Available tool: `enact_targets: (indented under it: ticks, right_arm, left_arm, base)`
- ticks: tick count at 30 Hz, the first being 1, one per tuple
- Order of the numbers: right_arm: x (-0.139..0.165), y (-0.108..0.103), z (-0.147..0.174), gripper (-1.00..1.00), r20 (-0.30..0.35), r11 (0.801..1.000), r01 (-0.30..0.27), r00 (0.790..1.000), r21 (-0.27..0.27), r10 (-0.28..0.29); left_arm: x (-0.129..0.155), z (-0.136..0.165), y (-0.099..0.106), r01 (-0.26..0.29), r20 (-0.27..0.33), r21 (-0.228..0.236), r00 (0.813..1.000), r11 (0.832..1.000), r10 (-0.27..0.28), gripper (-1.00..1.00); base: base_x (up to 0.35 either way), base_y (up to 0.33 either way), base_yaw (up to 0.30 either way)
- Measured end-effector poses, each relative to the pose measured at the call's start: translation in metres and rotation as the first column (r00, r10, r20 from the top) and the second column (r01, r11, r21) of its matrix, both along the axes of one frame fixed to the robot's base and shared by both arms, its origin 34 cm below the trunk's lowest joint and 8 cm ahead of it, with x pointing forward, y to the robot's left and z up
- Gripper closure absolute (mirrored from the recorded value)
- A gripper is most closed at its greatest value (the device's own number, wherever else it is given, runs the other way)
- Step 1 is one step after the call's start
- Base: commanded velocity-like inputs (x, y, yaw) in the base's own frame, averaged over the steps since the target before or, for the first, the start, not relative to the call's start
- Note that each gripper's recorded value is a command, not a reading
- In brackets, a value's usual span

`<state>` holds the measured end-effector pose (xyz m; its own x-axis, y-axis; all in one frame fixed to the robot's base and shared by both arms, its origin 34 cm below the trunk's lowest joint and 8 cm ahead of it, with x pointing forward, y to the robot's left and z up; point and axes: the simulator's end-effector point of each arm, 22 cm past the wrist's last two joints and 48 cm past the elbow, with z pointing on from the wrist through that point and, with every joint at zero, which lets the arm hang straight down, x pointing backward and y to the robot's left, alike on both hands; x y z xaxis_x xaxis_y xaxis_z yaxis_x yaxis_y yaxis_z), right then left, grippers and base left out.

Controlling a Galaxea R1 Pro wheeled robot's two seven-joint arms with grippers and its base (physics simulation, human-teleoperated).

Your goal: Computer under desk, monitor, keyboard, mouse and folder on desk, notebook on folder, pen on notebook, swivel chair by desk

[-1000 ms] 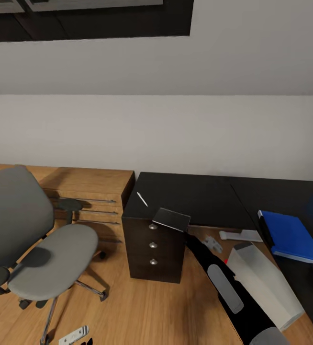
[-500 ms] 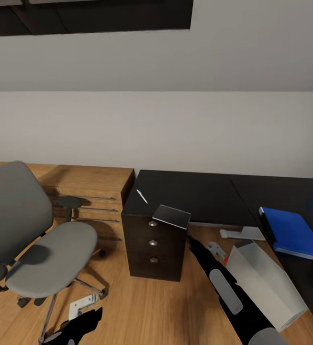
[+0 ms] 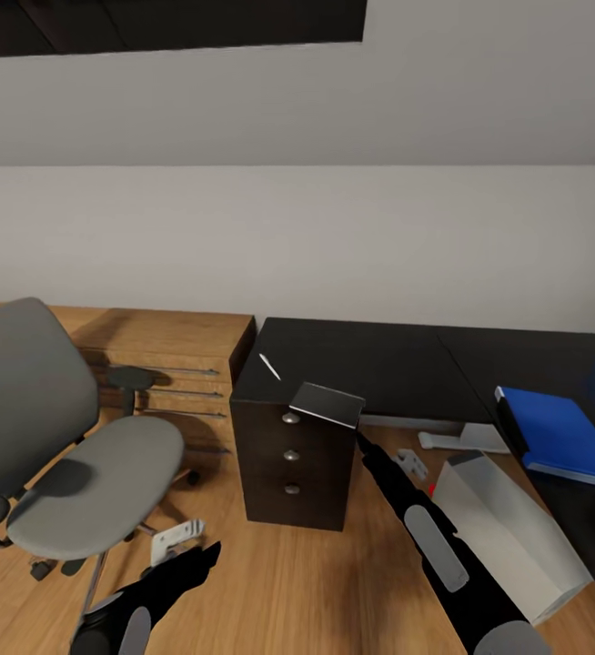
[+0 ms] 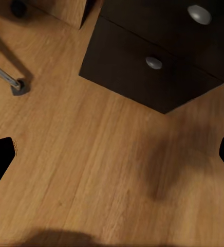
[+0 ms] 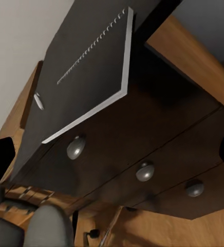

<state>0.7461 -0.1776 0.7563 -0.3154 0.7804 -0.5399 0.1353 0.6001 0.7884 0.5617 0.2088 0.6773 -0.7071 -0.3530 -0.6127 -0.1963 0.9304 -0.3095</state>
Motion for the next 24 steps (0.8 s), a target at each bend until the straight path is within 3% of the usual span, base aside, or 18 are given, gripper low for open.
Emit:
enact_targets:
  ticks: [6,13,24]
  right_arm:
    - [0.000,-0.001,-0.009,-1.00,0.008,1.000,0.004,1.000,0.004,-0.004]
    - [0.002,-0.025,-0.021,-1.00,0.003,0.998,0.063,0.998,0.026,-0.064]
    - [0.001,-0.027,-0.041,-1.00,0.004,0.996,0.076,0.997,0.036,-0.076]
  left_arm:
    - [-0.002,-0.012,0.006,-0.012,-0.003,0.004,1.000,1.000,0.012,-1.00]
    - [-0.003,-0.026,0.007,-0.014,-0.003,0.004,1.000,1.000,0.014,-1.00]
    - [-0.006,-0.046,0.008,-0.015,-0.003,0.004,1.000,1.000,0.015,-1.00]
  base:
    - [0.000,0.000,0.000]
    - [0.000,0.000,0.000]
    - [0.000,0.000,0.000]
